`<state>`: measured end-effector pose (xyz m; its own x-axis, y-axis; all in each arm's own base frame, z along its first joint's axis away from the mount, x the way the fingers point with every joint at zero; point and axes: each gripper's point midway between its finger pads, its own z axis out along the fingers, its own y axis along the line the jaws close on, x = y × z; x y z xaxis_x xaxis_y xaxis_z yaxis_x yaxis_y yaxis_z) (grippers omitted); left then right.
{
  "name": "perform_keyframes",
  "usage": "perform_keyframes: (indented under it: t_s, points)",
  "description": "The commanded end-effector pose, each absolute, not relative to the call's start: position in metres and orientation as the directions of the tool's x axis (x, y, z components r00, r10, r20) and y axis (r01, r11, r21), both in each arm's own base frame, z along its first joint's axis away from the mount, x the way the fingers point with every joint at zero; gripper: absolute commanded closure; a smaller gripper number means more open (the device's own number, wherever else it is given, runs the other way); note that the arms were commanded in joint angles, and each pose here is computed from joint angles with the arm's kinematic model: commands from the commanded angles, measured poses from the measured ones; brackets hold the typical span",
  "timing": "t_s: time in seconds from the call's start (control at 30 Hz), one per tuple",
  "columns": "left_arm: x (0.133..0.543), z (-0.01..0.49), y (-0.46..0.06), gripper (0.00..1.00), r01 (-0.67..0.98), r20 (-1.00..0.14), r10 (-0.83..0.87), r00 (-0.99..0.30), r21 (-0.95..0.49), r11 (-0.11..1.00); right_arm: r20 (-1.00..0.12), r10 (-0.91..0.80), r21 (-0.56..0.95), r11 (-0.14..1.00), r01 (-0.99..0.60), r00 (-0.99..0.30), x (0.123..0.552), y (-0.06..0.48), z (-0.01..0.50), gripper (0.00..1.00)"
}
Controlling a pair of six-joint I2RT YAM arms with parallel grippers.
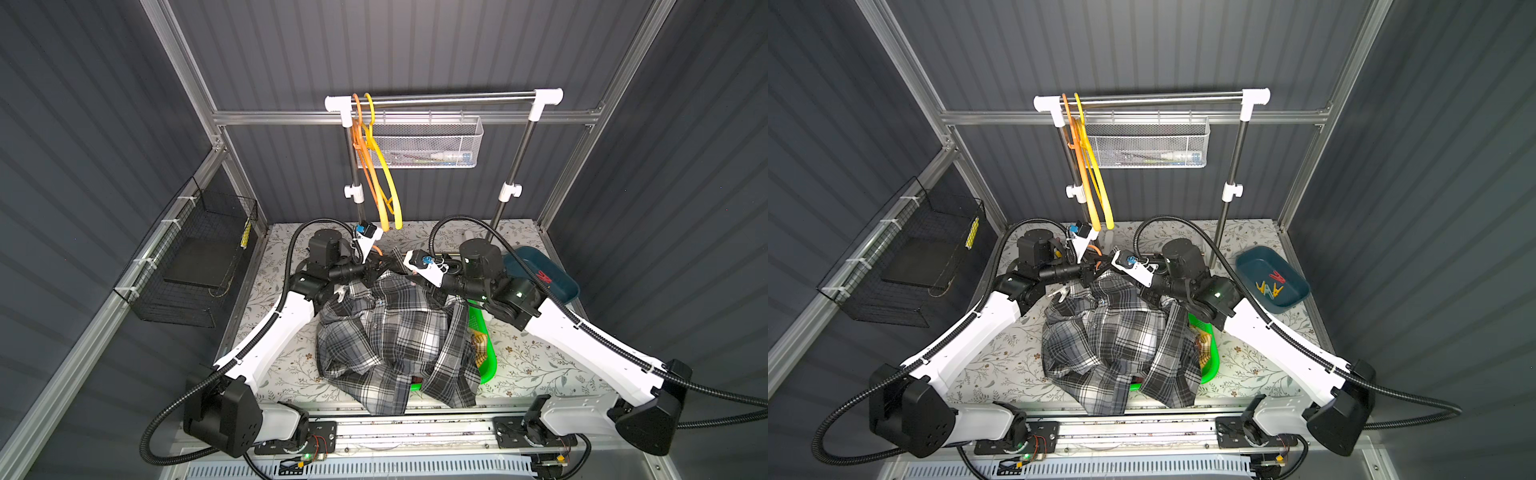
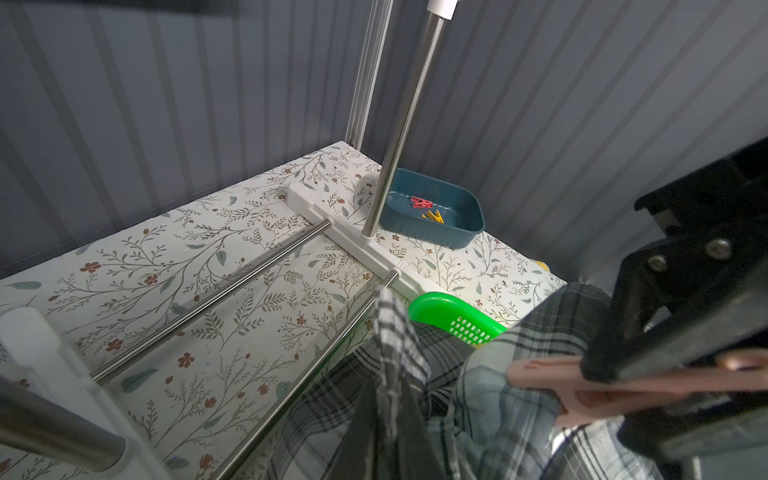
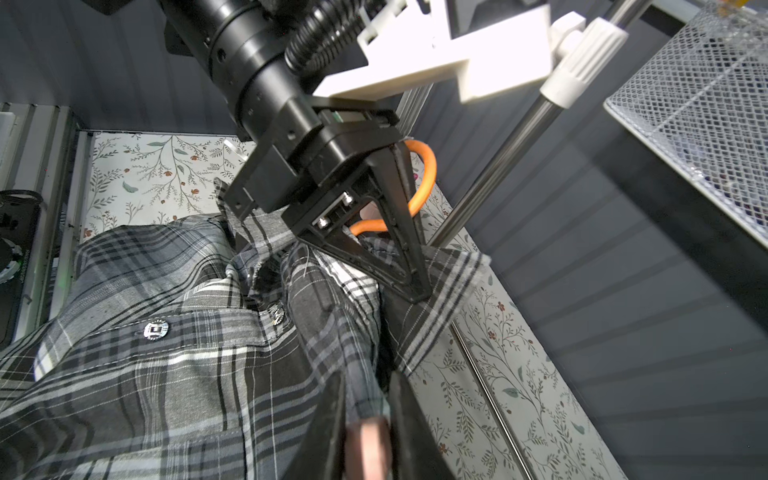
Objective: Remove the clothespins securing long-sleeve shirts to the hanger
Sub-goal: Remove the clamp from the hanger.
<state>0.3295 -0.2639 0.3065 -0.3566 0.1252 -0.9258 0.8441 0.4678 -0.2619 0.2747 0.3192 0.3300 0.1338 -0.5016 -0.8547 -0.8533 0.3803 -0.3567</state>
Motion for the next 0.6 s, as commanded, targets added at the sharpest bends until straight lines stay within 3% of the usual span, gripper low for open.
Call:
perform_keyframes:
  t_s: [0.0, 0.27, 0.47, 0.57]
  points:
    - [0.333, 0.324, -0.263, 1.0, 0.857, -0.943, 0.106, -0.316, -0.236, 0.458, -0.858, -0.502, -0.357, 0.424, -0.832, 0.112, 0.28, 0.316, 0.342, 1.0]
    - [0.334, 0.32, -0.263, 1.0, 0.853, -0.94, 0.108, -0.324, -0.241, 0.463, -0.926, -0.371, -0.278, 0.559, -0.782, 0.064, 0.278, 0.281, 0.395, 1.0]
    - [0.334, 0.32, -0.262, 1.0, 0.852, -0.94, 0.109, -0.323, -0.239, 0.465, -0.969, -0.193, -0.043, 0.744, -0.666, -0.153, 0.308, 0.216, 0.388, 1.0]
    - [0.335, 0.318, -0.262, 1.0, 0.851, -0.938, 0.11, -0.328, -0.242, 0.466, -0.959, -0.084, 0.077, 0.842, -0.535, -0.27, 0.326, 0.174, 0.368, 1.0]
